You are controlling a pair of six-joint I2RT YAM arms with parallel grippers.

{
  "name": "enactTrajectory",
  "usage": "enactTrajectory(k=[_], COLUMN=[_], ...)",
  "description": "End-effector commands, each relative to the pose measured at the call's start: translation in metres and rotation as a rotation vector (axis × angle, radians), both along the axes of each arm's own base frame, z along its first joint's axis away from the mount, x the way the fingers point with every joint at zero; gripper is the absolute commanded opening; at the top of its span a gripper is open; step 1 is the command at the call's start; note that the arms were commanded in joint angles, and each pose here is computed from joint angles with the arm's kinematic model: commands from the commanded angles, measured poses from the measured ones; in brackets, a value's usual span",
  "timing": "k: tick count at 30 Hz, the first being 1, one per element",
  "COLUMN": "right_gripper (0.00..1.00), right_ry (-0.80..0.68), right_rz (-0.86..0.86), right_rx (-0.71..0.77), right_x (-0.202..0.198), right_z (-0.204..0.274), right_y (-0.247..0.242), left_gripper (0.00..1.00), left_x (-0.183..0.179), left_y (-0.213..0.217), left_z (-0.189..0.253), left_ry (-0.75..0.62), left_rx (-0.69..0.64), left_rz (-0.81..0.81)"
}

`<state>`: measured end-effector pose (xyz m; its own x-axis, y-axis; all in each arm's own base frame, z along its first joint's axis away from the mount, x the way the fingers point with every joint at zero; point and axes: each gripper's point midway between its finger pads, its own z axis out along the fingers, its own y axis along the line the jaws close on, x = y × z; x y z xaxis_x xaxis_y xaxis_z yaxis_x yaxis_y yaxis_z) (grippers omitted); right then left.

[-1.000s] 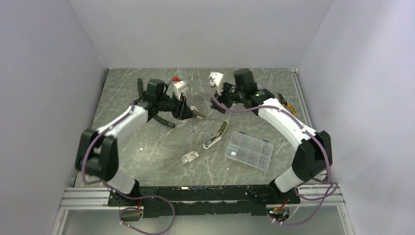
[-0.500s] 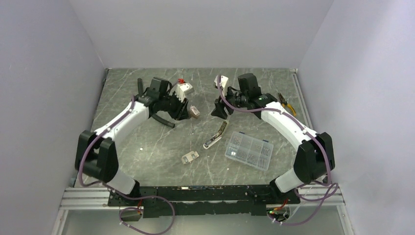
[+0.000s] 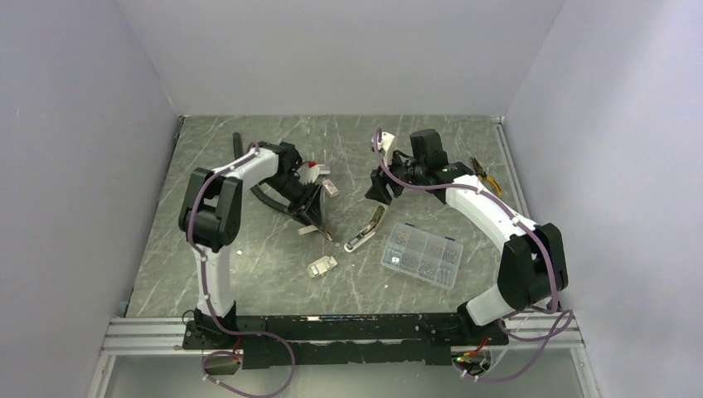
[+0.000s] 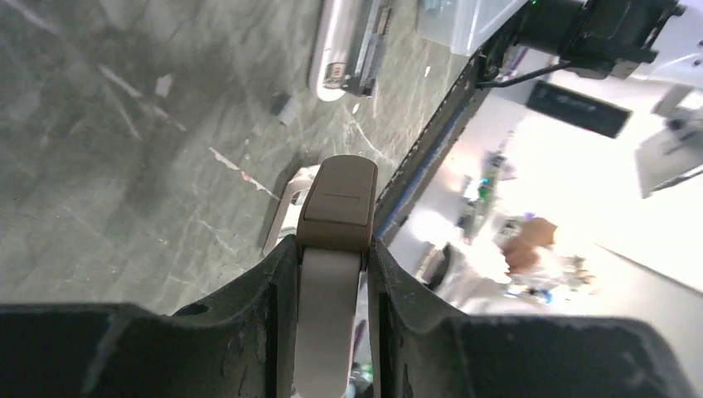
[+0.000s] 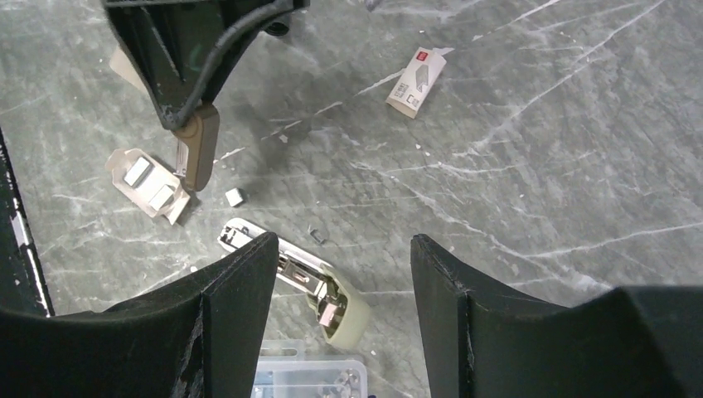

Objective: Load the staples into the stapler
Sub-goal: Place the stapler at the center of the board.

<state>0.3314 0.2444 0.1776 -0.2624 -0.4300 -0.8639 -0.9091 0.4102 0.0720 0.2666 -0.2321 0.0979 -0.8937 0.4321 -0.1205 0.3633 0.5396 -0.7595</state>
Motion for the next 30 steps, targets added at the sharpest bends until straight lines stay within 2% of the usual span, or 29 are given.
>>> enactTrajectory(k=[1,5,10,17,27,30], right_gripper=[0.63,0.63,0.63,0.62,0.61,0.61], right_ry=[-0.06,-0.067,-0.045,-0.039,-0.012,-0.016], right_rz=[-0.02,-0.038,-0.04,-0.023,-0.026,-0.031], right_rx=[0.018,0.002,-0.023,-0.02,-0.029,-0.032], right_x=[0.007,0.012,0.017,0.02,0.028,0.028], right_z=[0.012,0.006,-0.004,-0.006,-0.017,-0.017], right_y=[-0.005,-0.012,-0.013,-0.009,-0.006,-0.007], left_gripper=[0.03,0.09,0.1,0.17,0.18,0.21], left_x=[-0.005,0.003,0.004,0.012,0.007,0.005], left_y=[0.0,0.003,0.008,0.042,0.052,0.053], left_z=[0.008,0.009,0.009,-0.002,-0.029,-0.036], left_ry=[0.274,0.351,0.38,0.44,0.493,0.519], left_rx=[-0.071,-0.101,-0.094,-0.076,0.022,0.039], left_rz=[0.146,0.249,0.312,0.474,0.492,0.492])
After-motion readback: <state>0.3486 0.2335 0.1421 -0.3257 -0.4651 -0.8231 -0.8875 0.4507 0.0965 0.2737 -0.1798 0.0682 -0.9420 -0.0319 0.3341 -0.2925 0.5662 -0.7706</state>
